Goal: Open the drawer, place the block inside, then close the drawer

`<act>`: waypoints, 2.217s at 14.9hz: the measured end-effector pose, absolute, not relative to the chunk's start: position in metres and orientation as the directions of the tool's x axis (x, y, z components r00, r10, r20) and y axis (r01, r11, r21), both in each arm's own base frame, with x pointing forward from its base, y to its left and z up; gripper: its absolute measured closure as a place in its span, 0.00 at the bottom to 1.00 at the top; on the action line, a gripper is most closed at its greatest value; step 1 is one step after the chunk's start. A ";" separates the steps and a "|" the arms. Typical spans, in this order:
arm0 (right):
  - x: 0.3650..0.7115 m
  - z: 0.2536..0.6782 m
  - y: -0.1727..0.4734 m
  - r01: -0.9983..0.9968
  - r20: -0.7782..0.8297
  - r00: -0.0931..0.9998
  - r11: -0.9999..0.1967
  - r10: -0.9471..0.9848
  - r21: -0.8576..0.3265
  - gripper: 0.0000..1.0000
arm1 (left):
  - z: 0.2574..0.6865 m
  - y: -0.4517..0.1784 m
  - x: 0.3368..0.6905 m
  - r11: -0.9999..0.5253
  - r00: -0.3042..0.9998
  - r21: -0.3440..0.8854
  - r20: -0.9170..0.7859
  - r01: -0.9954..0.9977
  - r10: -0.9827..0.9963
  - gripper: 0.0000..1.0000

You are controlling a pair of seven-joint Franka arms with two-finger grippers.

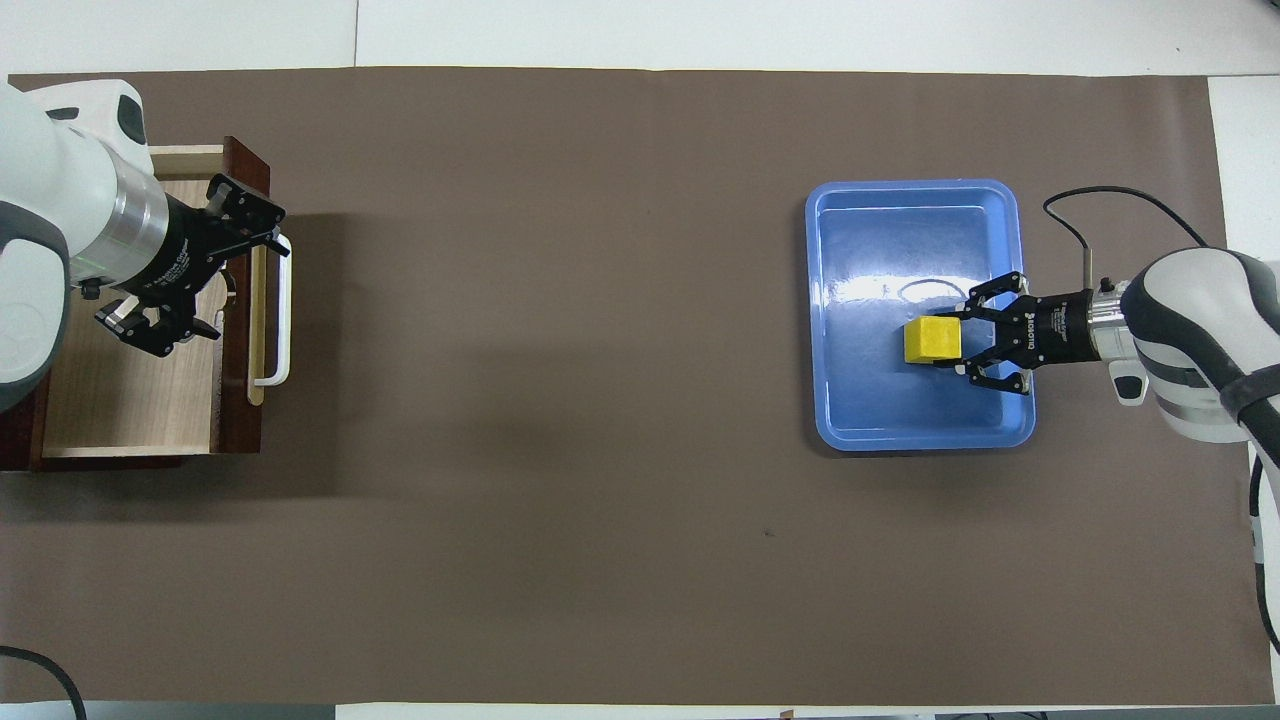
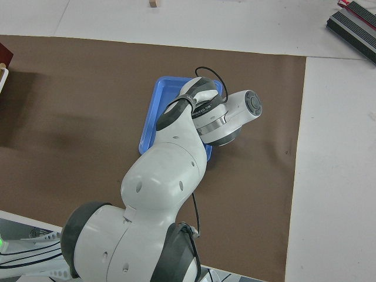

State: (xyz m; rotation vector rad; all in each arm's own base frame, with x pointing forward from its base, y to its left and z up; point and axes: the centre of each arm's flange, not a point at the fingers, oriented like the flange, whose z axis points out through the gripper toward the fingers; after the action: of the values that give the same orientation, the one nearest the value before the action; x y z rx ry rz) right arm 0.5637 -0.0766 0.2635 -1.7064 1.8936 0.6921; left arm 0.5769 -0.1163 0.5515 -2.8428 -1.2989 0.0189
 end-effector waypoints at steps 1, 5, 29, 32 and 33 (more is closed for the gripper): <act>0.564 0.264 -0.077 -0.995 -0.662 -0.093 0.087 -0.744 0.041 0.44 | 0.552 -0.116 0.577 -0.649 0.649 -0.019 -0.004 0.761 0.761 0.00; 0.583 0.294 -0.072 -0.999 -0.684 -0.038 0.049 -0.729 0.004 0.44 | 0.553 -0.116 0.577 -0.624 0.624 -0.018 -0.003 0.781 0.781 0.00; 0.583 0.429 0.356 -0.999 -0.627 -0.034 0.028 -0.778 0.019 0.44 | 0.514 -0.285 0.600 0.032 -0.033 -0.038 -0.025 0.999 0.999 0.00; 0.587 0.424 0.353 -0.999 -0.624 -0.042 0.035 -0.780 0.023 0.44 | 0.507 -0.311 0.583 0.033 -0.034 -0.047 -0.018 0.998 0.999 0.00; 0.587 0.424 0.353 -0.999 -0.624 -0.042 0.038 -0.780 0.020 0.44 | 0.505 -0.320 0.578 0.035 -0.036 -0.043 -0.019 0.998 0.999 0.00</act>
State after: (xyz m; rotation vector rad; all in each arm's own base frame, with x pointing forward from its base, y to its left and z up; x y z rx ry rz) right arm 0.5874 0.3530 0.4237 -1.7924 1.8752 0.6487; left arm 0.5780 -0.3200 0.5047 -2.1701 -2.2481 0.0694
